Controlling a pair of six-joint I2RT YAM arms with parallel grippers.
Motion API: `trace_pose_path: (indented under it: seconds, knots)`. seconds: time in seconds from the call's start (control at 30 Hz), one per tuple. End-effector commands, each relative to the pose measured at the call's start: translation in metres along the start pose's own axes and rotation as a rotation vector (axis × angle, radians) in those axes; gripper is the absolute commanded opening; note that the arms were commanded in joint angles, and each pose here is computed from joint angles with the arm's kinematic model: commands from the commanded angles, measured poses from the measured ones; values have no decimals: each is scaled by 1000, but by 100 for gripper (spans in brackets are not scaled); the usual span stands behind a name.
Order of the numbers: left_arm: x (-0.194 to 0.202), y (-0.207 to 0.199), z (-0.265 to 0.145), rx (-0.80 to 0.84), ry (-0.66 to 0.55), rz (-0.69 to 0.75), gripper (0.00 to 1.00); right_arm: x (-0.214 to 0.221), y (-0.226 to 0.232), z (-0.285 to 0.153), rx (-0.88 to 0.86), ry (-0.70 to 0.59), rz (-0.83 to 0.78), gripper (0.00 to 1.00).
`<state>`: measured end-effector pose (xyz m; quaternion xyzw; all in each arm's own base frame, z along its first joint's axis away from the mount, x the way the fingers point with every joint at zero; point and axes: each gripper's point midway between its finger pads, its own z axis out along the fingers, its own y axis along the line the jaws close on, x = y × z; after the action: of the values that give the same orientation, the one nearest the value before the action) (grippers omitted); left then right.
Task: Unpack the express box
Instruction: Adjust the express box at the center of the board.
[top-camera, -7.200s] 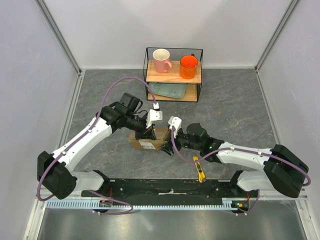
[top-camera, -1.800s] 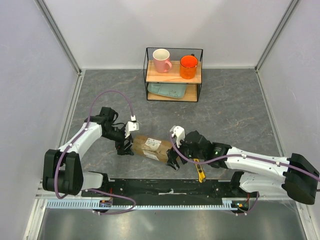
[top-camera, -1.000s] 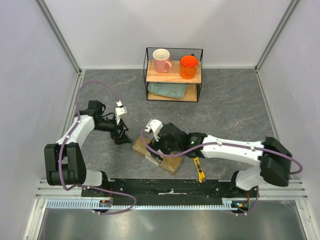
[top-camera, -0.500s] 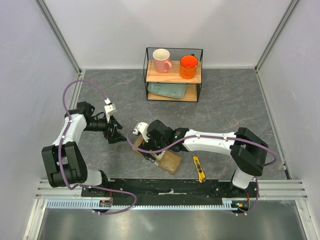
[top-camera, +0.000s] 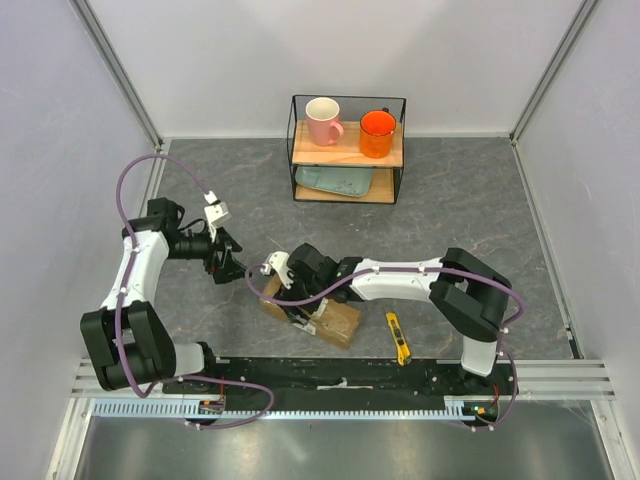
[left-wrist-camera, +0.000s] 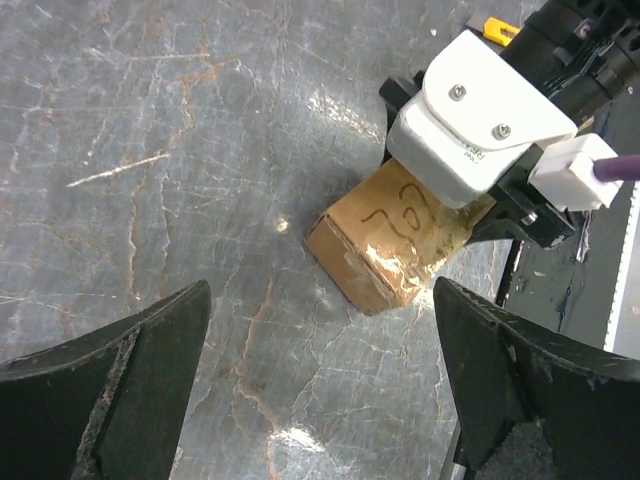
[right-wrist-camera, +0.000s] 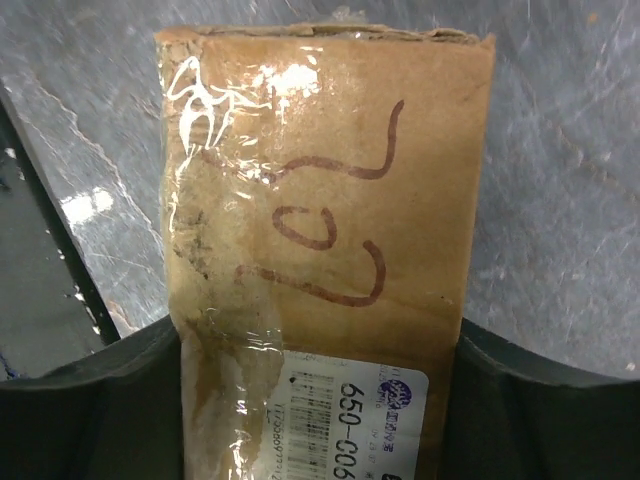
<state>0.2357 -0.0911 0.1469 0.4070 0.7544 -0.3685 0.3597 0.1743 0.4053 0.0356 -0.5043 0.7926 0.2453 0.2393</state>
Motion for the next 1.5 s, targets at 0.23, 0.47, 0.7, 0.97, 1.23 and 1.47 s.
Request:
trace_pose_path:
  seconds: [0.23,0.47,0.7,0.97,1.23,1.47]
  knots:
    - [-105,-24,-48,-65,-146,174,99,-142,42,-120,-128,-728,-264,54]
    - [-153,-38,-77,-90,-136,226,99,-156,39,-148,-121,-1156,-178,63]
    - [-134,-27,-74,-91,-57,137,99,-176,46,-159,-147,-1466,-132,61]
    - [-116,-17,-75,-134,23,135,99,-208,45,-159,-118,-1538,-188,47]
    - [-72,-4,-74,-205,152,156,99,-218,33,-156,-107,-1553,-168,26]
    - [-40,-19,-35,-118,225,133,99,-209,30,-131,-136,-1501,-130,17]
